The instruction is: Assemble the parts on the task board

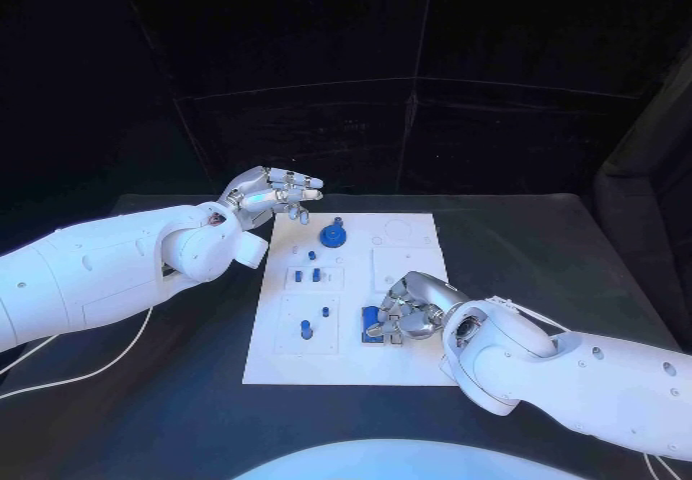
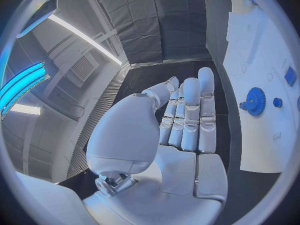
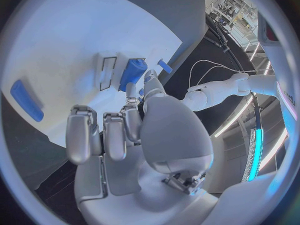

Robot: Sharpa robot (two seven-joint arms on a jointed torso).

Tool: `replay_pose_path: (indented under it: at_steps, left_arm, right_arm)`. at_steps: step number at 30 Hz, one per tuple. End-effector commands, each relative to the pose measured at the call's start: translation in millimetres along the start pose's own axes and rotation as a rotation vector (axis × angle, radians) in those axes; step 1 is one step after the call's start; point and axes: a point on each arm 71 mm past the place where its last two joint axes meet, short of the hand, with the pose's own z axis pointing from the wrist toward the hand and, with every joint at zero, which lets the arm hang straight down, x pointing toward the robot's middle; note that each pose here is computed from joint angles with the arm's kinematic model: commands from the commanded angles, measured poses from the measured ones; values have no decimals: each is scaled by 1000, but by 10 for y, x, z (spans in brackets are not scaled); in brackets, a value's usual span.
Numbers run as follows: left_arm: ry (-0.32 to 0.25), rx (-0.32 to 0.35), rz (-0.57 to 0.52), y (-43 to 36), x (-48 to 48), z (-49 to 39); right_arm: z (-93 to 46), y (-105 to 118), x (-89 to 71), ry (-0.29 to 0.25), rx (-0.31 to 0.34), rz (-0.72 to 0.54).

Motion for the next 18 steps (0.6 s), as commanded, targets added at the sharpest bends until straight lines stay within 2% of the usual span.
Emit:
replay_pose_path:
  at_steps: [1,8,18]
  left_arm:
    - [12,3,-8,-11,12,7]
    - [9,2,-7,-11,6,6]
    - [9,2,-7,-11,4,5]
  right_arm:
    - [10,14,-3,0,-10,-31]
    - [27,4,1,0,1,-47]
    - [53,56,-2,-32,-37,-94]
